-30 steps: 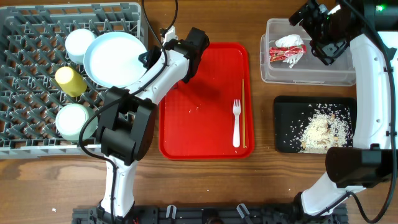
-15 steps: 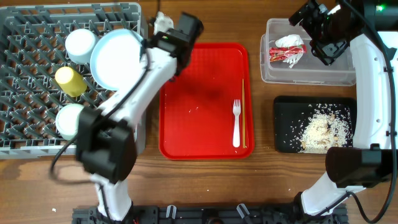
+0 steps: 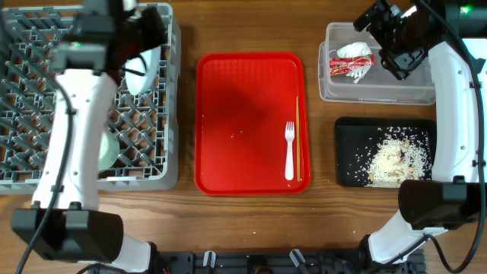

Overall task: Sort waste into correct bins and load items into the dishwasher rack
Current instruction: 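Open the left gripper and lift it away from the plate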

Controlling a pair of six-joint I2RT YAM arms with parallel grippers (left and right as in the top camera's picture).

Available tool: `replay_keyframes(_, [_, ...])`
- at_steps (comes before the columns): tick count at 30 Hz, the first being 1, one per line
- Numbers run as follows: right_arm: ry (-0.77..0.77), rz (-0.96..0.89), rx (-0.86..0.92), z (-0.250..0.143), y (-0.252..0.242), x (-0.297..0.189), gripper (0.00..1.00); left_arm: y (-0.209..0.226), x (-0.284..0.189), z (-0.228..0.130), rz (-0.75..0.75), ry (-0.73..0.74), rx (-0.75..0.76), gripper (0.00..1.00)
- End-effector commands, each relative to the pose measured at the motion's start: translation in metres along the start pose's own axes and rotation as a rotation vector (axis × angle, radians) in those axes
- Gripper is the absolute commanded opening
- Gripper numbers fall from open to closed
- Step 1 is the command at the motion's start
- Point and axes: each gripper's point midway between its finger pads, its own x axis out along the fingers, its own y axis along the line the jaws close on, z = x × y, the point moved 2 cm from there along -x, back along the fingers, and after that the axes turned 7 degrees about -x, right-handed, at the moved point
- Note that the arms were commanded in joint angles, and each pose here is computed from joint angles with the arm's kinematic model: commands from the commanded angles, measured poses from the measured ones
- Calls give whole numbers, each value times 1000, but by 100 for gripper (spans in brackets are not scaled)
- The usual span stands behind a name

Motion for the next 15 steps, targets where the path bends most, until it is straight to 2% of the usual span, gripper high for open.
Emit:
replay_keyframes(1, [-18, -7, -12, 2, 0, -3, 100, 0, -4, 7, -239, 106, -112, 4])
replay_keyframes(4, [-18, -7, -12, 2, 0, -3, 100, 14, 7, 6, -344, 196, -194, 4])
replay_keyframes(7, [-18, -7, -12, 2, 0, -3, 100, 32, 24, 4, -364, 255, -281, 4])
replay_keyframes(9, [-19, -7, -12, 3, 0, -3, 100, 47, 34, 6, -349, 264, -334, 4])
replay_keyframes(15, [-19, -7, -12, 3, 0, -3, 100, 69, 34, 19, -342, 227, -368, 4])
